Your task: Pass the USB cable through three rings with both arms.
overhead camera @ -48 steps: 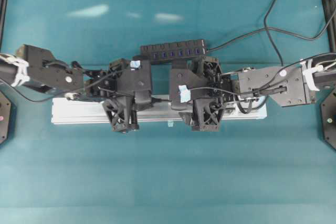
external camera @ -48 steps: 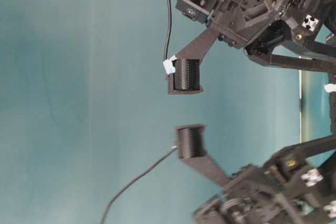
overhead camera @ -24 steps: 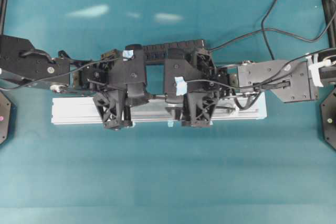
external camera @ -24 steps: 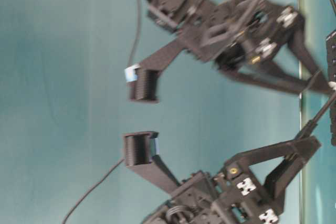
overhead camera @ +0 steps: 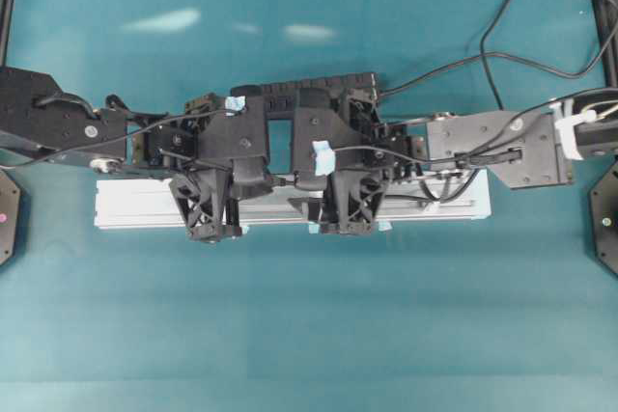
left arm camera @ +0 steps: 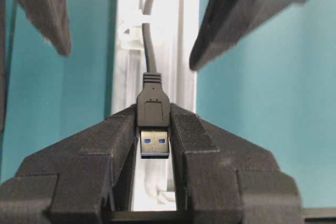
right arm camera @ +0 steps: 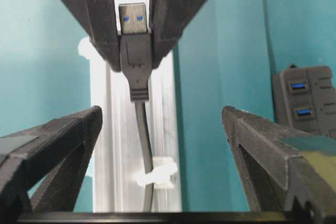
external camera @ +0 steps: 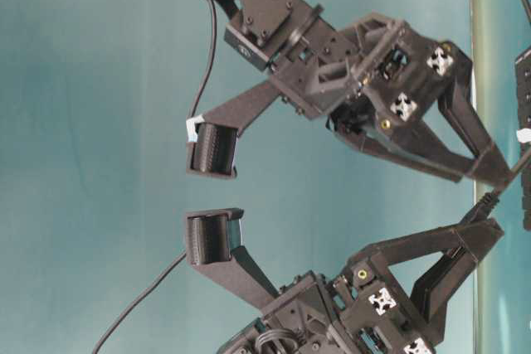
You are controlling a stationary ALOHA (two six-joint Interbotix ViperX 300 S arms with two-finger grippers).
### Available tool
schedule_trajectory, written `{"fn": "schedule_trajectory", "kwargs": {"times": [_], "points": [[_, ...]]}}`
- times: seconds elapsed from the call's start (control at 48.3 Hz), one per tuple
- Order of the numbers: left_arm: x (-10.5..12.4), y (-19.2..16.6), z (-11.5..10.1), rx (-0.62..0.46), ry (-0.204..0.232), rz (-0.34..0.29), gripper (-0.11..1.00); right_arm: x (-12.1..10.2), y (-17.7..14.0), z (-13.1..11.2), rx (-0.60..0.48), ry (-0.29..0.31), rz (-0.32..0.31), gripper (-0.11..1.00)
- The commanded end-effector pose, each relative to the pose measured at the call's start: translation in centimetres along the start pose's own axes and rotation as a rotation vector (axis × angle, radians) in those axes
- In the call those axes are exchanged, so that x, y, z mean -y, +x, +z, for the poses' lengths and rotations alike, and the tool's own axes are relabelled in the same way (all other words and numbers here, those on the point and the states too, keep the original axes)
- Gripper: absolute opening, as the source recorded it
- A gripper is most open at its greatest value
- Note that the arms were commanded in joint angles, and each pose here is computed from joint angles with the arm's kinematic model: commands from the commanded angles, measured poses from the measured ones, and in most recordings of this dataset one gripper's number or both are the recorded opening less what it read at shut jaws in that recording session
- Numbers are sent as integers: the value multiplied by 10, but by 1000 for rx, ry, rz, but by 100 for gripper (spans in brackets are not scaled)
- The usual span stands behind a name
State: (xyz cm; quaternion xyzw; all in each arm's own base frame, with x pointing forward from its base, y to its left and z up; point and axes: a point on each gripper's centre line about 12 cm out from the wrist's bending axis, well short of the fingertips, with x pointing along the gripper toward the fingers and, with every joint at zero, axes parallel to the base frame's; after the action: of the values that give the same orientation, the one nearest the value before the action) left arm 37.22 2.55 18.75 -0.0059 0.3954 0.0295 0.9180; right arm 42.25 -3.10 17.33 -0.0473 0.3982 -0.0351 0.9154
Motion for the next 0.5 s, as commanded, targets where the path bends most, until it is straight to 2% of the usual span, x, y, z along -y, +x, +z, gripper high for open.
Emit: {"fn": "schedule_trajectory", "kwargs": {"times": [0.0, 0.165, 0.248, 0.352, 0.476], "points": [[3, -8, 12, 43, 8, -4, 20, -2, -1, 10, 30, 0, 4, 78], [3, -8, 12, 43, 7, -4, 20, -2, 0, 12, 33, 5, 3, 76], [3, -8, 12, 43, 8, -4, 20, -2, 0, 11, 28, 5, 3, 71], [3, -8, 12, 43, 7, -4, 20, -3, 2, 10, 27, 3, 5, 55], [3, -8, 12, 43, 5, -4, 20, -6, 3, 10, 29, -3, 10, 29]]}}
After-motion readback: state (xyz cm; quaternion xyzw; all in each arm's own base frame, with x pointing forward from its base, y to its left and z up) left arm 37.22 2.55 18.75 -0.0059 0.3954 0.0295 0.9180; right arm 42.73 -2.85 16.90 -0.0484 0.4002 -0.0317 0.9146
